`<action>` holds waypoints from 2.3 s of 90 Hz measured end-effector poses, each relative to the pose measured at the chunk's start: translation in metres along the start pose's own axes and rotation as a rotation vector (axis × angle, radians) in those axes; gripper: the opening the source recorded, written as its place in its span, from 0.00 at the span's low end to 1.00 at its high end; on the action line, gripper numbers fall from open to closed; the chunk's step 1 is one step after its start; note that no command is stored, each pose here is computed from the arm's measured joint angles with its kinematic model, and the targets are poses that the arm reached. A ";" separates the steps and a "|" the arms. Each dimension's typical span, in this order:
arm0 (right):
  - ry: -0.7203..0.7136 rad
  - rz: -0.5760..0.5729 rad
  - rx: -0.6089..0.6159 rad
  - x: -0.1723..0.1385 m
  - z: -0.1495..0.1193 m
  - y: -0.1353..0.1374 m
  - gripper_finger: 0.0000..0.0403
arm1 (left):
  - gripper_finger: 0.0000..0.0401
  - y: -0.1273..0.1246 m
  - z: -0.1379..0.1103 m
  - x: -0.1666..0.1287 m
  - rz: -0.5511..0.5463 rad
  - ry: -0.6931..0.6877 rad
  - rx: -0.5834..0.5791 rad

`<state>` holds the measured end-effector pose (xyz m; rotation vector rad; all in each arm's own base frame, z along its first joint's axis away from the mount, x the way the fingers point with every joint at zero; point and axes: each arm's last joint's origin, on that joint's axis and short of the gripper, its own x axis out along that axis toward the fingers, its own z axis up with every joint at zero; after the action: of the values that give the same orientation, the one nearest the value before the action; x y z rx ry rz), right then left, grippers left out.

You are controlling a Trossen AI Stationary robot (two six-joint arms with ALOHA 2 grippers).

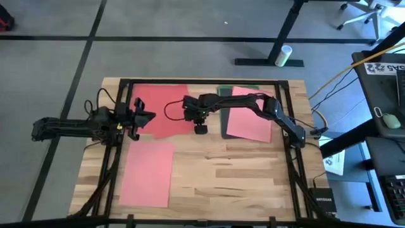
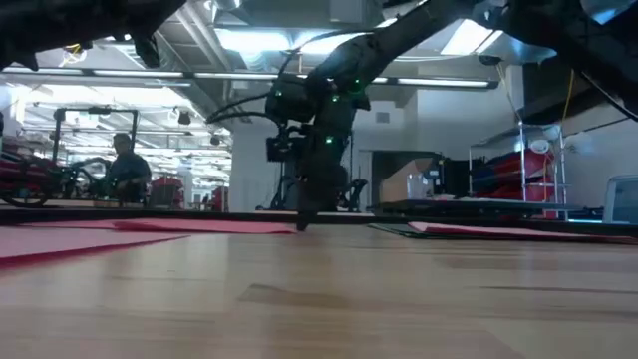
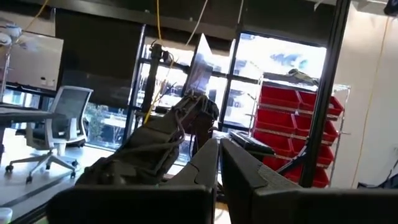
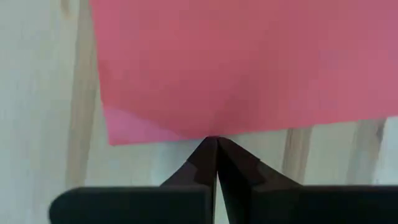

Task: Organize paper
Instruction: Stack the red paper on top of the red paper

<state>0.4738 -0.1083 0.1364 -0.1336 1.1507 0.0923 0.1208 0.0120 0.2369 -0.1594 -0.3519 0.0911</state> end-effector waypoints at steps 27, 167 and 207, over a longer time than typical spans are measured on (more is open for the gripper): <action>-0.120 0.064 0.037 0.000 0.010 0.000 0.00 | 0.00 0.000 -0.001 0.000 0.001 0.006 -0.001; 0.037 -0.248 0.168 0.008 0.005 0.007 0.00 | 0.00 0.000 -0.003 0.000 0.005 0.027 0.007; -0.050 -0.204 0.177 0.022 0.012 0.005 0.00 | 0.00 0.001 -0.004 0.000 0.007 0.039 0.018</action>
<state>0.4927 -0.1017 0.1209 -0.0907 1.0841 -0.1856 0.1221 0.0122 0.2331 -0.1443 -0.3119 0.0979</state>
